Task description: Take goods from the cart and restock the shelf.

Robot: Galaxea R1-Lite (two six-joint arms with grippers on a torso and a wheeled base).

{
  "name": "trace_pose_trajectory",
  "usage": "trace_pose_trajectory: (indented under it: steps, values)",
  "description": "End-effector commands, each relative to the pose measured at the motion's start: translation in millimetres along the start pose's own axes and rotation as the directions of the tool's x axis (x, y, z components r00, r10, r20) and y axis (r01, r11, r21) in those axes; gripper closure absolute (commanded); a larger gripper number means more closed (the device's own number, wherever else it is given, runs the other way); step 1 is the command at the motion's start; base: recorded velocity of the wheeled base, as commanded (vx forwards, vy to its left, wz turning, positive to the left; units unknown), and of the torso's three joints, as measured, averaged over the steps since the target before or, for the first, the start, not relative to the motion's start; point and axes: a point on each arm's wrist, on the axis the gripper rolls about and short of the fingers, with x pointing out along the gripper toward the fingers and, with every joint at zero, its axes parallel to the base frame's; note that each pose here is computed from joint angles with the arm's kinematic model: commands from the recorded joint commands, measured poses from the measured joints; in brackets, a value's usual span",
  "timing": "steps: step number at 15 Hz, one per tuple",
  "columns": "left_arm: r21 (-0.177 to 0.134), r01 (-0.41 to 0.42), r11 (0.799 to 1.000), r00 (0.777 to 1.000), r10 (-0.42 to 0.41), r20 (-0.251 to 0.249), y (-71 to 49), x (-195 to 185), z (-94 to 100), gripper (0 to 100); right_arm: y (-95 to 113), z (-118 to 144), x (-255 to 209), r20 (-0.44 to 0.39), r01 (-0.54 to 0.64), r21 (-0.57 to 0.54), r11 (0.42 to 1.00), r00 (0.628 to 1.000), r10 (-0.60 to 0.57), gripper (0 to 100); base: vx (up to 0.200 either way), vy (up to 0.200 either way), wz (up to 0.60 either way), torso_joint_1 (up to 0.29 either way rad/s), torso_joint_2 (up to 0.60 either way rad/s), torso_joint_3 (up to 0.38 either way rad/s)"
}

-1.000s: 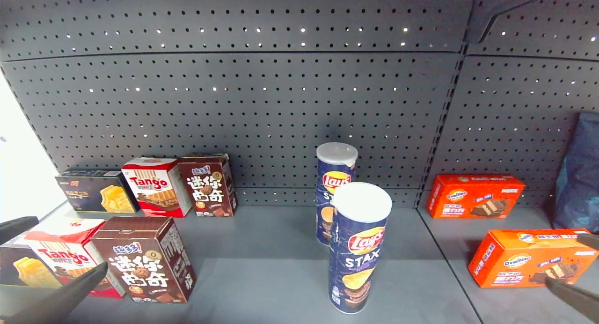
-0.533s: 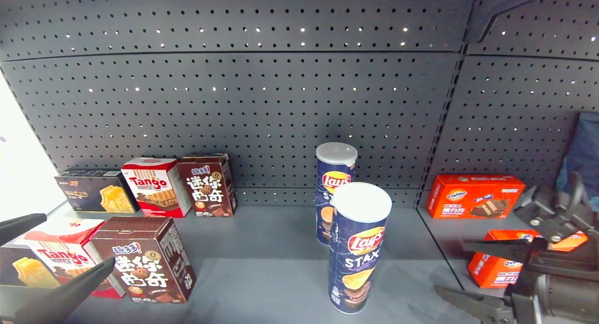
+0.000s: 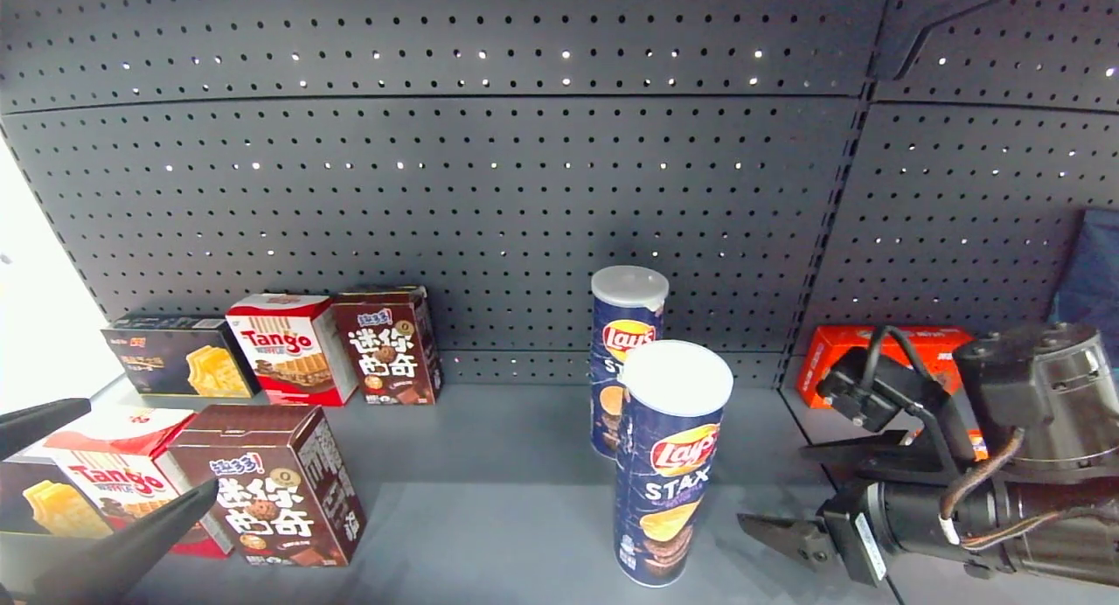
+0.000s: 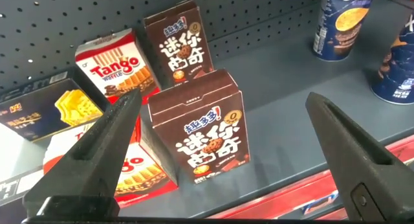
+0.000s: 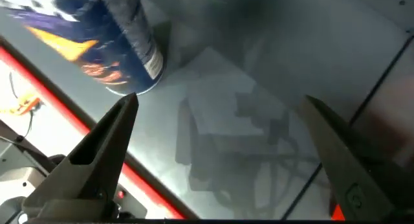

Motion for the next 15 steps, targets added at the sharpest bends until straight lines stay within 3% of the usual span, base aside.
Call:
trace_pose_trajectory:
  steps: [1, 6, 15]
  values:
    - [0.000, 0.001, 1.000, 1.000, -0.001, -0.005, -0.1, 1, -0.4, 0, -1, 4, 14, -0.027, 0.001, 0.002, 1.000, 1.000, -0.001, 0, 0.000, 0.000, 0.00, 0.000, 0.00, 0.000]
    - [-0.036, -0.001, 0.999, 1.000, 0.001, 0.004, 0.1, 0, 0.6, 0, -2, 14, 34, -0.044, 0.007, 0.001, 1.000, 0.999, -0.007, 0, 0.000, 0.000, 0.00, 0.000, 0.00, 0.000]
    - [-0.037, 0.001, 0.999, 1.000, -0.001, -0.009, -0.6, 1, -3.3, 0, 7, 14, 37, -0.047, -0.021, -0.018, 1.000, 0.999, 0.021, 0, 0.000, 0.000, 0.00, 0.000, 0.00, 0.000]
